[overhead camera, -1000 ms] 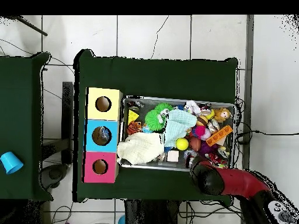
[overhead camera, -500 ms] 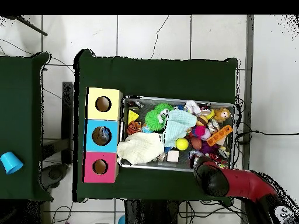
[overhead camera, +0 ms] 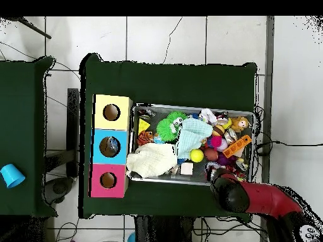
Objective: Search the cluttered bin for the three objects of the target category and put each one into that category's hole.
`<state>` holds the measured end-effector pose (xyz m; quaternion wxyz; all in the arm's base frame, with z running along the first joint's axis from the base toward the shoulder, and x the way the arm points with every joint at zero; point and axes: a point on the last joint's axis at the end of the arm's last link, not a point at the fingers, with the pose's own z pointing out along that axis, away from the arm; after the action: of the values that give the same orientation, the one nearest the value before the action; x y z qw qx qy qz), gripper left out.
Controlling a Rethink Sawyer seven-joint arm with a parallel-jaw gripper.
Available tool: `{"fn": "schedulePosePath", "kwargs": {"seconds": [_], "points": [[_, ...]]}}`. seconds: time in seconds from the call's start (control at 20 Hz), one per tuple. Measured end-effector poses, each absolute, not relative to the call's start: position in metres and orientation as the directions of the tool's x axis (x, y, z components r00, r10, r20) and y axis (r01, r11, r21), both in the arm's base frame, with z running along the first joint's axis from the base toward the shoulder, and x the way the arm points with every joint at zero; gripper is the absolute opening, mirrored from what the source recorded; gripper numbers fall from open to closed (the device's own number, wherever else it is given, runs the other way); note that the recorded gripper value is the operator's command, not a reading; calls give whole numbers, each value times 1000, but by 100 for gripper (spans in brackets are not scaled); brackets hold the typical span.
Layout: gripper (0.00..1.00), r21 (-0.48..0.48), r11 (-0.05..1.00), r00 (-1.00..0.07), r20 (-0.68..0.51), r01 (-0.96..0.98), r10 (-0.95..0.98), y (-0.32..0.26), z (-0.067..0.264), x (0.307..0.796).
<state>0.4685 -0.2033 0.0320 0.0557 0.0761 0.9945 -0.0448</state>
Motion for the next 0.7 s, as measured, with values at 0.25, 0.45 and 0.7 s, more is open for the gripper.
{"fn": "schedulePosePath", "kwargs": {"seconds": [0.25,0.45,0.7], "points": [[0,-75,982,-980,-117,172,163,-198,42,466],[0,-73,979,-977,-115,190,181,-193,54,464],[0,-71,976,-974,-114,205,196,-189,66,464]]}}
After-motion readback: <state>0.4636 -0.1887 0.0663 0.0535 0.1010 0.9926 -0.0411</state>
